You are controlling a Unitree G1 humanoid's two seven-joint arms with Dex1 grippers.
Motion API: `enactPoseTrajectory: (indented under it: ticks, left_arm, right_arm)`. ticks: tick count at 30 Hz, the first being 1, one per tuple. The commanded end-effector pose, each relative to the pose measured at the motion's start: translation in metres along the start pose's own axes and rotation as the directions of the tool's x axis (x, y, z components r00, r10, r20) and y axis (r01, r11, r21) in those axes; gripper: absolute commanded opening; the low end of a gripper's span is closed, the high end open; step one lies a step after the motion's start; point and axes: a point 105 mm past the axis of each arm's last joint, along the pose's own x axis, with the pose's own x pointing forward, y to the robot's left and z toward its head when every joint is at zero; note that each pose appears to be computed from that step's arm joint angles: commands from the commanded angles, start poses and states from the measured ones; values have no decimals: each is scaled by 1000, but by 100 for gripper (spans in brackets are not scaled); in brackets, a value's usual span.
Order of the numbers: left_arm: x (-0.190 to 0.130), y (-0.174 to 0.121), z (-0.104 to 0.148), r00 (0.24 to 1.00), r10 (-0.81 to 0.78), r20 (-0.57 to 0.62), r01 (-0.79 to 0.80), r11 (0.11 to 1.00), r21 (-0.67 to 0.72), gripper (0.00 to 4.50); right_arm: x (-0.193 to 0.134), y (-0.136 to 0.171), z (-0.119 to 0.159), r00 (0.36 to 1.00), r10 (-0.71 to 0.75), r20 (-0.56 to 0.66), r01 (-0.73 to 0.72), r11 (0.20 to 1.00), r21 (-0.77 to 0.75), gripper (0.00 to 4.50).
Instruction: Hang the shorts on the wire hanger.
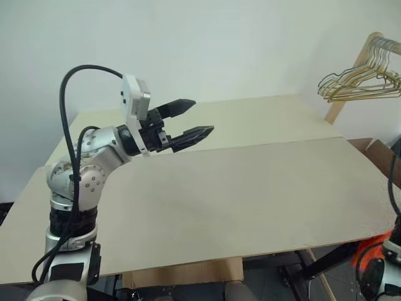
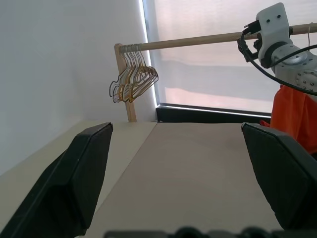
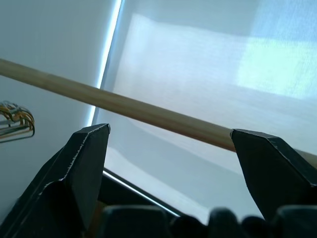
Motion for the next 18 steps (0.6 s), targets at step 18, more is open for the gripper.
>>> enactPoseTrajectory:
  ticks: [18]
  left_arm:
    - [-22,20,-19,992,121,-33,-119,991,64,450]
  right_arm:
    - [-131,105,76,392,817,422,-911,410,52,447]
